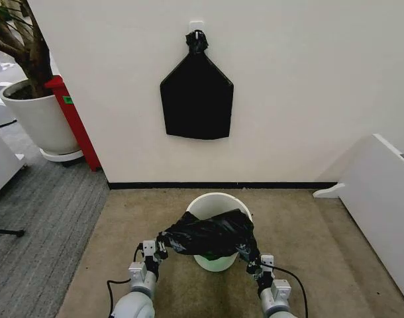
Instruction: Place the garbage bag over the trash bin.
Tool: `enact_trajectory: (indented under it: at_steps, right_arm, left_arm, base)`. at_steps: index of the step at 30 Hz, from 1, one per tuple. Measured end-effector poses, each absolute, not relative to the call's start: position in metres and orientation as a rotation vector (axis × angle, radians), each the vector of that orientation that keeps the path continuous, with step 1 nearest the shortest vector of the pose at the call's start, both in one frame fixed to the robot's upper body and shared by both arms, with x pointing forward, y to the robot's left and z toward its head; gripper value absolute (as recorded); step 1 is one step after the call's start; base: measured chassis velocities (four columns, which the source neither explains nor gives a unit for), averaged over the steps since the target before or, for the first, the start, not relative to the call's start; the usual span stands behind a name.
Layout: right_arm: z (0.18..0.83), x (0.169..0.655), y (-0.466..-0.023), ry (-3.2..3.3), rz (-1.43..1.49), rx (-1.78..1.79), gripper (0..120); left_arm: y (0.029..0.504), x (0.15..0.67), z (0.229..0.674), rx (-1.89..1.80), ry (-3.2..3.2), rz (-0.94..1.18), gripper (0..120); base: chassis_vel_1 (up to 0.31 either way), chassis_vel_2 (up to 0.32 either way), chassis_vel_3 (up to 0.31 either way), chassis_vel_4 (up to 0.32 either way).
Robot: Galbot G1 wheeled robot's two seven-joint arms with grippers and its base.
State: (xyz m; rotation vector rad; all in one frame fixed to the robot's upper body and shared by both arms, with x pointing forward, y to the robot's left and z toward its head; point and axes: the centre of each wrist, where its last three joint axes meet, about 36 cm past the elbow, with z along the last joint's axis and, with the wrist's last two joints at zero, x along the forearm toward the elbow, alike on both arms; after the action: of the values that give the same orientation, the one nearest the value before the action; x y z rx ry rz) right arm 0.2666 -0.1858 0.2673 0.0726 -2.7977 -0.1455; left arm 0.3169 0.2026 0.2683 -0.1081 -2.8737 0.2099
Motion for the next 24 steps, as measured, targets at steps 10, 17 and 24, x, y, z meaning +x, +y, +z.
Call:
enact_trajectory:
  at_steps: [10, 17, 24]
  right_arm:
    - [0.26, 0.273, -0.185, -2.801, -0.14, 0.07, 0]
    - [0.26, 0.272, -0.185, -2.803, -0.135, 0.068, 0]
    - [0.267, 0.271, -0.186, -2.823, -0.105, 0.071, 0]
  left_arm:
    - [0.207, 0.33, 0.248, -0.081, -2.908, 0.218, 0]
    - [0.204, 0.332, 0.246, -0.093, -2.921, 0.243, 0]
    - [0.202, 0.326, 0.247, -0.131, -2.944, 0.237, 19]
  base:
    - [0.0, 0.0, 0.0, 0.0]
    - [0.0, 0.0, 0.0, 0.0]
    - [0.0, 0.0, 0.0, 0.0]
